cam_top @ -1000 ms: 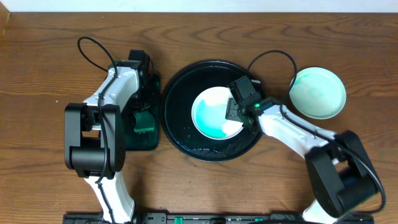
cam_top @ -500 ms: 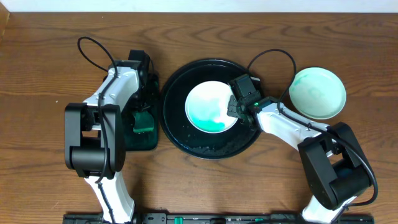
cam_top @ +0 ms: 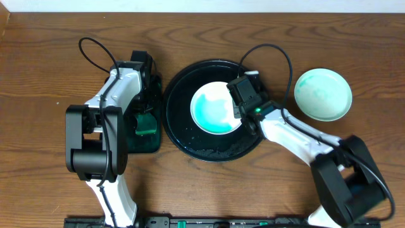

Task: Clean dirty plates on tray and stack at the side

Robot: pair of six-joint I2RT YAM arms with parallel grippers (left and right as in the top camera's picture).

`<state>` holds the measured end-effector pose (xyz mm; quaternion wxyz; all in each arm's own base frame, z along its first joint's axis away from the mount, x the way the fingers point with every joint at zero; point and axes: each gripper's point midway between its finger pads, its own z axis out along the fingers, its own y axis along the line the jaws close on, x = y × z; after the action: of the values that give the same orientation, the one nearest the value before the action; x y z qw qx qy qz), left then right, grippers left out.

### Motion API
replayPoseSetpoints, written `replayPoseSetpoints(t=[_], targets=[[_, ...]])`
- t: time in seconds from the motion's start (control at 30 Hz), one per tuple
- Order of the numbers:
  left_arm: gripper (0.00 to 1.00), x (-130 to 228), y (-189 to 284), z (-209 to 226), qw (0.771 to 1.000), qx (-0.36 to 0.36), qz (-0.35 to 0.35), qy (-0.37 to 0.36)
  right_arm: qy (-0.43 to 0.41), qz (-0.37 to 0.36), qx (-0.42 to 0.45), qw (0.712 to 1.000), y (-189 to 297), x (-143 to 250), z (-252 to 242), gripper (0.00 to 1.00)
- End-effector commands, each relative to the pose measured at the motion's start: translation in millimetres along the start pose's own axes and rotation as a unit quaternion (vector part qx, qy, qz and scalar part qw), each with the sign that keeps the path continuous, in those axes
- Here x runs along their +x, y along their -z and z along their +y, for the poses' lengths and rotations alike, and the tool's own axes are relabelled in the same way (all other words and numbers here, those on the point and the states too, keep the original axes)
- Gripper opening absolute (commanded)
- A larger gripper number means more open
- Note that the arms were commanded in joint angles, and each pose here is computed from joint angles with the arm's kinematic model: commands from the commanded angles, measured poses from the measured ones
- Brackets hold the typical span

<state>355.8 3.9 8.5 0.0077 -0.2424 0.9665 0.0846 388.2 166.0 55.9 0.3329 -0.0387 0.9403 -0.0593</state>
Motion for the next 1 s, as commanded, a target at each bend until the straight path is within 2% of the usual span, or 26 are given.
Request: replayPoseSetpoints(t=[0.0, 0.13, 0.17, 0.2, 0.23, 0.3, 0.33, 0.4, 0.43, 0.47, 0.5, 0.57, 0.6, 0.63, 0.67, 0.9, 0.97], targets=[[0.82, 2.7, -2.9, 2.7, 1.0, -0.006, 0.005, -0.003, 0.053, -0.055, 0.057, 0.995, 24.8, -22.9, -14.5, 0.01], [0.82, 2.6, -2.9, 2.7, 1.0, -0.006, 0.004, -0.003, 0.054, -0.056, 0.046, 0.996, 32.4, -22.5, -8.9, 0.02], [0.82, 2.7, -2.9, 2.7, 1.0, -0.006, 0.005, -0.003, 0.029, -0.046, 0.036, 0.998, 31.6, -17.4, -6.8, 0.25], [0.82, 2.6, -2.9, 2.7, 1.0, -0.006, 0.004, -0.003, -0.043, -0.002, 0.0, 0.999, 25.0, 0.1, -0.2, 0.47], [0.82, 2.7, -2.9, 2.7, 1.0, -0.006, 0.005, -0.003, -0.065, 0.021, -0.025, 0.997, 21.1, 7.4, 5.3, 0.58], [0.82, 2.7, -2.9, 2.7, 1.0, -0.006, 0.005, -0.003, -0.084, 0.061, -0.079, 0.991, 14.8, 17.8, 18.1, 0.58], [0.82, 2.7, -2.9, 2.7, 1.0, -0.006, 0.005, -0.003, -0.09, 0.072, -0.1, 0.988, 13.6, 19.8, 22.7, 0.54], [0.82, 2.6, -2.9, 2.7, 1.0, -0.006, 0.004, -0.003, -0.101, 0.085, -0.135, 0.982, 12.2, 19.9, 30.6, 0.23], [0.82, 2.7, -2.9, 2.7, 1.0, -0.006, 0.005, -0.003, -0.105, 0.093, -0.151, 0.979, 13.4, 20.9, 34.3, 0.42], [0.82, 2.7, -2.9, 2.7, 1.0, -0.006, 0.005, -0.003, -0.107, 0.093, -0.153, 0.978, 13.3, 20.3, 33.9, 0.68], [0.82, 2.7, -2.9, 2.7, 1.0, -0.006, 0.005, -0.003, -0.111, 0.091, -0.154, 0.978, 12.7, 18.8, 33.6, 0.79], [0.82, 2.8, -2.9, 2.7, 1.0, -0.006, 0.005, -0.003, -0.114, 0.086, -0.145, 0.979, 10.0, 15.9, 27.5, 0.72], [0.82, 2.7, -2.9, 2.7, 1.0, -0.006, 0.005, -0.003, -0.118, 0.087, -0.144, 0.979, 8.2, 15.5, 24.4, 0.77], [0.82, 2.7, -2.9, 2.7, 1.0, -0.006, 0.005, -0.003, -0.123, 0.09, -0.148, 0.977, 6.8, 15.4, 23.0, 0.96], [0.82, 2.7, -2.9, 2.7, 1.0, -0.006, 0.005, -0.003, -0.129, 0.094, -0.153, 0.975, 4.1, 15.1, 21.4, 0.99], [0.82, 2.7, -2.9, 2.7, 1.0, -0.006, 0.005, -0.003, -0.168, 0.12, -0.158, 0.966, -26.2, 23.9, 8.5, 0.99], [0.82, 2.7, -2.9, 2.7, 1.0, -0.006, 0.005, -0.003, -0.168, 0.127, -0.178, 0.961, -32.6, 26.6, 13.5, 0.93]])
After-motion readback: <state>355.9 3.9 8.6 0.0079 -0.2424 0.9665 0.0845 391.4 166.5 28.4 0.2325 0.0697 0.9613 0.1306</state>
